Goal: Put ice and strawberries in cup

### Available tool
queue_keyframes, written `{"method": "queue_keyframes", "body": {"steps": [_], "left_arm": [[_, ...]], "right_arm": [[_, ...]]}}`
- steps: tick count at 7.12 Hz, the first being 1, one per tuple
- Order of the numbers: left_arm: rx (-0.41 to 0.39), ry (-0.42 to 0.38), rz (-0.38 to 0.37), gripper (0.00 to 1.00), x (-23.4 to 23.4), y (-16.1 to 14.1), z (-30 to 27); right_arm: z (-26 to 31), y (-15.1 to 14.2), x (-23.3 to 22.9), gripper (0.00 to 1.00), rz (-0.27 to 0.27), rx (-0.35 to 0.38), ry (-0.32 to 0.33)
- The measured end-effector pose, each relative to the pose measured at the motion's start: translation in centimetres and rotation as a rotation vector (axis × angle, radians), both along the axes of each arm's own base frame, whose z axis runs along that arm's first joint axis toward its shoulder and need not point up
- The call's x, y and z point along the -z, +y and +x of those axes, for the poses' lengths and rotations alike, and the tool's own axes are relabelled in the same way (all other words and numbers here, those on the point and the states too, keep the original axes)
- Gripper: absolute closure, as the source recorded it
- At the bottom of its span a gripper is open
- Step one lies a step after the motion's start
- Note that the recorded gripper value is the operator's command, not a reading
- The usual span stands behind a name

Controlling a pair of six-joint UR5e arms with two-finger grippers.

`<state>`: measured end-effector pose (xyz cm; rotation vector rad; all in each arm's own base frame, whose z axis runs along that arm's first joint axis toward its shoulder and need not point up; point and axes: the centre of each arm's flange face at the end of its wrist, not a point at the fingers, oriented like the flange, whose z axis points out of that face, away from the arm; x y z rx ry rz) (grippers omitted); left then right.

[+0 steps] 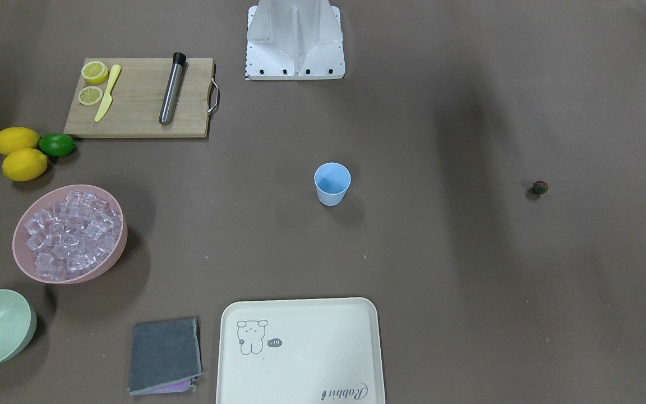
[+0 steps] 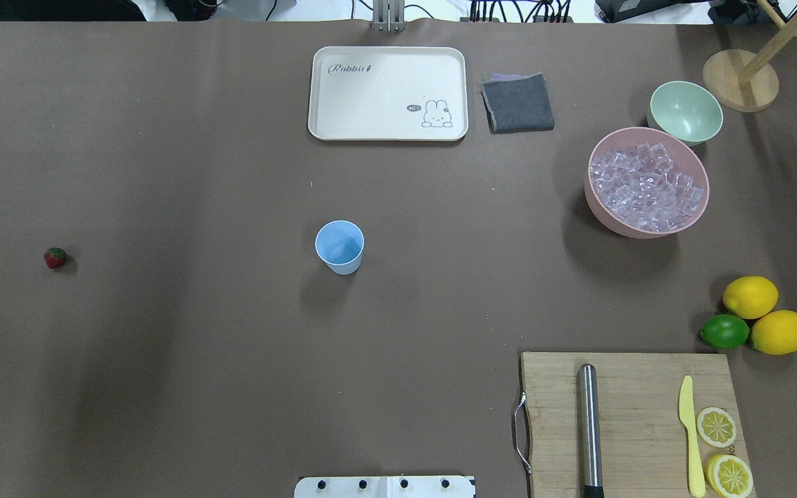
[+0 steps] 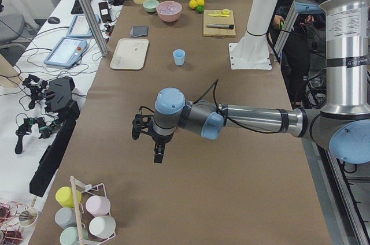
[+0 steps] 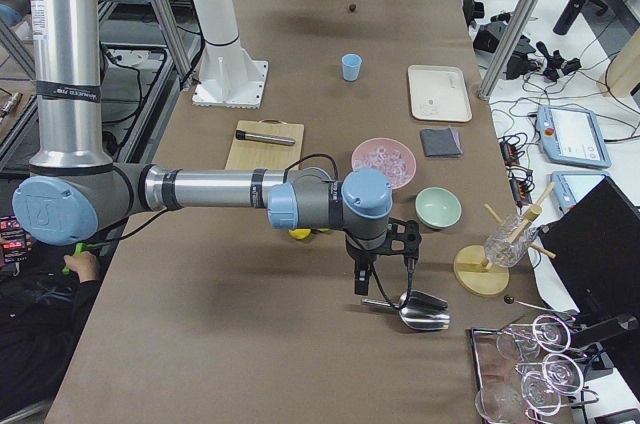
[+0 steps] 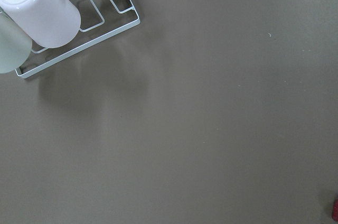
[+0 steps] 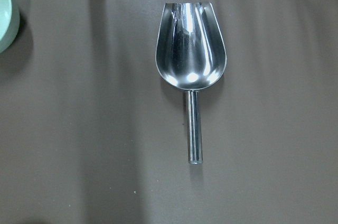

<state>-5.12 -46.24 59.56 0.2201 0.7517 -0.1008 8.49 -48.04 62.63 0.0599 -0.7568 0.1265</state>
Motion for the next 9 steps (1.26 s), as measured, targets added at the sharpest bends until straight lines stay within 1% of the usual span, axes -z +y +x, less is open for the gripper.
{"method": "queue_keyframes", "body": {"steps": [4, 9], "left_arm": [[0.0, 0.0, -0.004, 0.02, -0.22, 0.19, -0.01], [0.001, -0.002, -0.014, 0.02, -0.71, 0.59, -0.03]], "right_arm": [[0.05, 0.11, 0.04, 0.01, -0.006, -0.008, 0.007], [0.03, 0.26, 0.02, 0.0, 0.001, 0.002, 0.006]]}}
